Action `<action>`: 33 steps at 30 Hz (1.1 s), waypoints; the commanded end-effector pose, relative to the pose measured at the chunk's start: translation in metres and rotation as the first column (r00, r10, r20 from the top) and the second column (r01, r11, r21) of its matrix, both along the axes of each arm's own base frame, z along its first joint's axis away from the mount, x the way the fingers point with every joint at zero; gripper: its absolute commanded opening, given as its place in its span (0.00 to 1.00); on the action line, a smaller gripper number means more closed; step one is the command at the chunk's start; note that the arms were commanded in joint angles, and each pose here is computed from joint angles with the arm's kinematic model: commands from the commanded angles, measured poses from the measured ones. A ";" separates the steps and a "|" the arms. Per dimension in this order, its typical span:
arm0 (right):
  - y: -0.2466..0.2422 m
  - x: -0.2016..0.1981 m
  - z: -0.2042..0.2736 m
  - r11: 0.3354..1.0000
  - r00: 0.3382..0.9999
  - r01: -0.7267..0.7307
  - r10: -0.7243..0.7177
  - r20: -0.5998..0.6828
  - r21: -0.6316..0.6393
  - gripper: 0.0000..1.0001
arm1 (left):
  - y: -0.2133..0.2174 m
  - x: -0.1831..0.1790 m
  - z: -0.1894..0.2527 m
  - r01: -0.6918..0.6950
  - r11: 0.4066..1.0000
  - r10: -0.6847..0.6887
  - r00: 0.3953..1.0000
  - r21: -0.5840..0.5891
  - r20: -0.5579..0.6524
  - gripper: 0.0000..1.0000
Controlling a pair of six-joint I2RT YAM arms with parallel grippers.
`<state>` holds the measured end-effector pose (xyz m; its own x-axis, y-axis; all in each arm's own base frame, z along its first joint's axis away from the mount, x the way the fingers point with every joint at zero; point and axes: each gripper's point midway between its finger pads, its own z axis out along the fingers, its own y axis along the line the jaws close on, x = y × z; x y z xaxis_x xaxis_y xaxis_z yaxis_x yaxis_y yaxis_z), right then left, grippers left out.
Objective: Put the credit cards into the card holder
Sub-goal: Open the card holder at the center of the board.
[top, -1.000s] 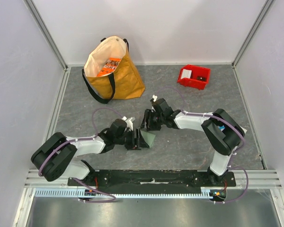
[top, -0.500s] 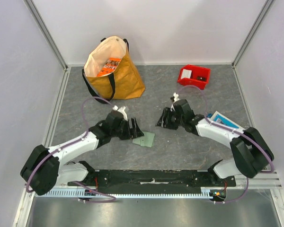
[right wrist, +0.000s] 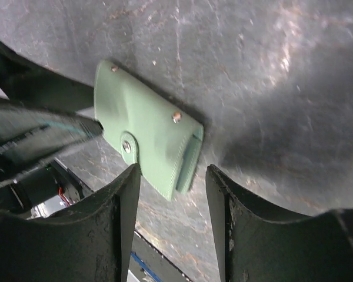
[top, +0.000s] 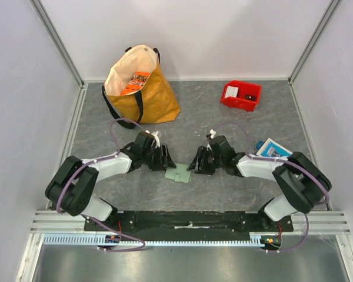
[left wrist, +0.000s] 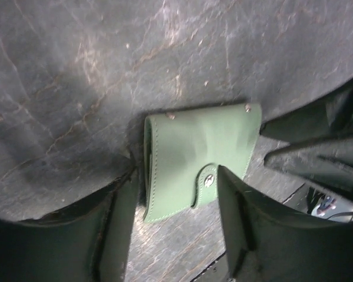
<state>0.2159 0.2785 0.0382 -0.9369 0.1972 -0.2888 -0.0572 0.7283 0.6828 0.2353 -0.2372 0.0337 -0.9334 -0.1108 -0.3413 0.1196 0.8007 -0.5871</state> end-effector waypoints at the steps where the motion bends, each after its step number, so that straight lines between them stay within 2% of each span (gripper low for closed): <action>1: 0.032 0.030 0.023 0.996 0.996 -0.046 0.040 0.074 0.073 0.55 | -0.007 -0.019 0.006 0.011 0.993 -0.011 1.000 -0.120 0.000 0.56; 4: 0.041 0.042 0.019 0.995 0.993 -0.085 0.081 0.084 0.051 0.54 | -0.006 -0.041 -0.002 0.001 0.990 -0.006 0.999 -0.142 -0.034 0.50; 10: 0.030 0.068 0.014 0.995 0.988 -0.104 0.104 0.118 -0.005 0.54 | 0.001 -0.058 0.000 -0.036 0.986 0.031 0.999 -0.161 -0.031 0.50; 12: 0.021 0.069 0.013 0.994 0.988 -0.106 0.107 0.109 -0.018 0.54 | 0.018 -0.050 -0.003 -0.084 0.995 0.085 0.996 -0.051 0.004 0.56; 14: 0.009 0.069 0.016 0.993 0.986 -0.093 0.102 0.134 -0.069 0.55 | 0.034 -0.039 0.003 -0.123 0.991 0.121 0.991 0.044 0.053 0.68; 16: 0.002 0.064 0.024 0.990 0.978 -0.109 0.123 0.168 -0.086 0.56 | 0.039 -0.023 0.017 -0.138 0.987 0.128 0.984 0.078 0.122 0.80; 17: 0.001 0.061 0.029 0.990 0.974 -0.116 0.130 0.183 -0.081 0.56 | 0.039 -0.014 0.026 -0.136 0.987 0.122 0.980 0.080 0.156 0.82; 21: 0.001 0.043 0.039 0.983 0.962 -0.178 0.183 0.200 -0.042 0.54 | 0.020 0.015 0.049 0.000 1.000 -0.003 0.968 0.012 0.252 0.84; 23: 0.003 0.032 0.044 0.977 0.954 -0.214 0.210 0.214 -0.007 0.51 | 0.002 0.017 0.049 0.127 0.989 -0.107 0.970 -0.078 0.220 0.84; 26: 0.011 0.015 0.050 0.960 0.941 -0.277 0.264 0.214 0.036 0.45 | -0.013 0.016 0.042 0.230 0.966 -0.207 0.962 -0.120 0.177 0.83; 28: 0.020 0.005 0.051 0.946 0.928 -0.320 0.304 0.215 0.043 0.45 | -0.018 0.016 0.037 0.253 0.956 -0.228 0.959 -0.146 0.170 0.82; 33: 0.038 -0.003 0.040 0.946 0.934 -0.321 0.310 0.180 0.036 0.43 | -0.018 0.003 0.020 0.266 0.949 -0.249 0.962 -0.171 0.115 0.82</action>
